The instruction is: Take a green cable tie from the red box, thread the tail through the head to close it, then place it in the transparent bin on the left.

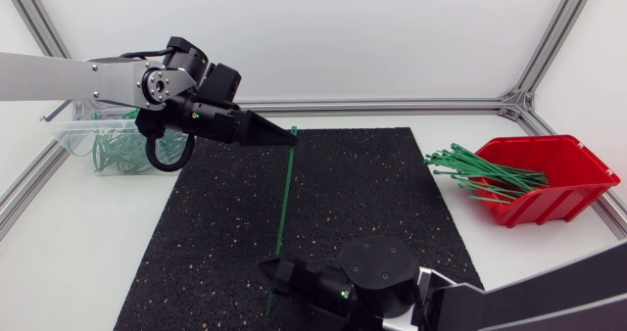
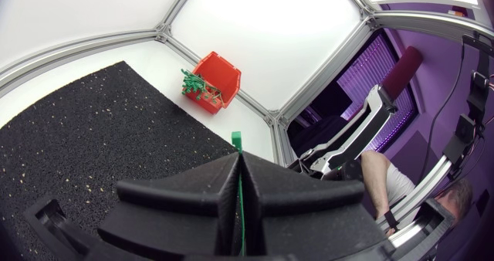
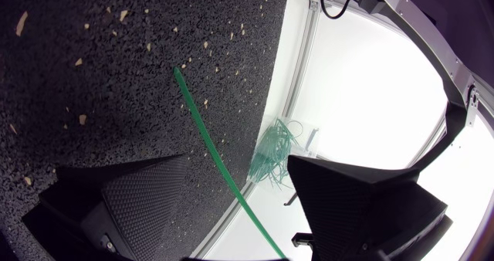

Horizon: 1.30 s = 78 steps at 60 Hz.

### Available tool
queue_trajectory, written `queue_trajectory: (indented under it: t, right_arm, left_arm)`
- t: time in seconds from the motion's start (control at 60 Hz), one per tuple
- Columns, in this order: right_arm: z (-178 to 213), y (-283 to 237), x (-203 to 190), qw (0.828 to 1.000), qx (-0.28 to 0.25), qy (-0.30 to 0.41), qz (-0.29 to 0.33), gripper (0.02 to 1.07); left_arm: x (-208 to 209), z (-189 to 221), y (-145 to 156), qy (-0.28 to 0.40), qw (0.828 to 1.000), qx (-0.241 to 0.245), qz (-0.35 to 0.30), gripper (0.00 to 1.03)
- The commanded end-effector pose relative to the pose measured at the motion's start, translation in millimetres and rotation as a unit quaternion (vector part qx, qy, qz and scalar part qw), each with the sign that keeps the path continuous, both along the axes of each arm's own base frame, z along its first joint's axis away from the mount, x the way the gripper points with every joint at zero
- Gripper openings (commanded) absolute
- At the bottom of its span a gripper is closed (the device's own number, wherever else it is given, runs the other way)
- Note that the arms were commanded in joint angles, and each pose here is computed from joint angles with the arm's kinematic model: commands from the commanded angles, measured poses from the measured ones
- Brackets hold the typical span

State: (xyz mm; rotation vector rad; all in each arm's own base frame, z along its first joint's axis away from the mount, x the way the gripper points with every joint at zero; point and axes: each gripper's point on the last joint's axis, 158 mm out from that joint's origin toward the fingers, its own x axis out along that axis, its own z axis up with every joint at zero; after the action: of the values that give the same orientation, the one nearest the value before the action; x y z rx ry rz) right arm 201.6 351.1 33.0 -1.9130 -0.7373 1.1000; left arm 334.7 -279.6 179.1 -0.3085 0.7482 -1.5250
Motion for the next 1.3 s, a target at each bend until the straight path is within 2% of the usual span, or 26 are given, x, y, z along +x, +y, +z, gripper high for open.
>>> queue_trajectory:
  t: [0.0, 0.383, 0.533, 0.7, 0.783, 0.833, 1.283]
  right_arm:
    - [-2, 7, -2, 1.0, -0.007, -0.012, 0.016, 0.91]
    - [-10, 17, -20, 0.999, -0.009, -0.011, 0.038, 0.57]
    - [-14, 19, -19, 0.999, -0.012, -0.011, 0.039, 0.54]
    - [-18, 17, -24, 0.999, -0.015, -0.009, 0.042, 0.42]
    - [-18, 16, -26, 0.999, -0.014, -0.009, 0.043, 0.29]
    - [-19, 16, -28, 0.999, -0.013, -0.009, 0.044, 0.16]
    - [-16, 8, -28, 0.999, -0.012, -0.013, 0.037, 0.15]
  left_arm:
    - [6, 1, 1, -0.013, 1.0, -0.003, -0.001, 0.03]
    - [9, 4, 0, -0.016, 1.0, -0.004, -0.002, 0.03]
    - [9, 4, 0, -0.016, 1.0, -0.003, -0.002, 0.03]
    - [8, 3, 0, -0.016, 1.0, -0.003, -0.002, 0.03]
    - [9, 3, 0, -0.016, 1.0, -0.003, -0.002, 0.03]
    - [9, 3, 0, -0.016, 1.0, -0.003, -0.002, 0.03]
    - [10, 2, 2, -0.018, 1.0, -0.003, -0.001, 0.03]
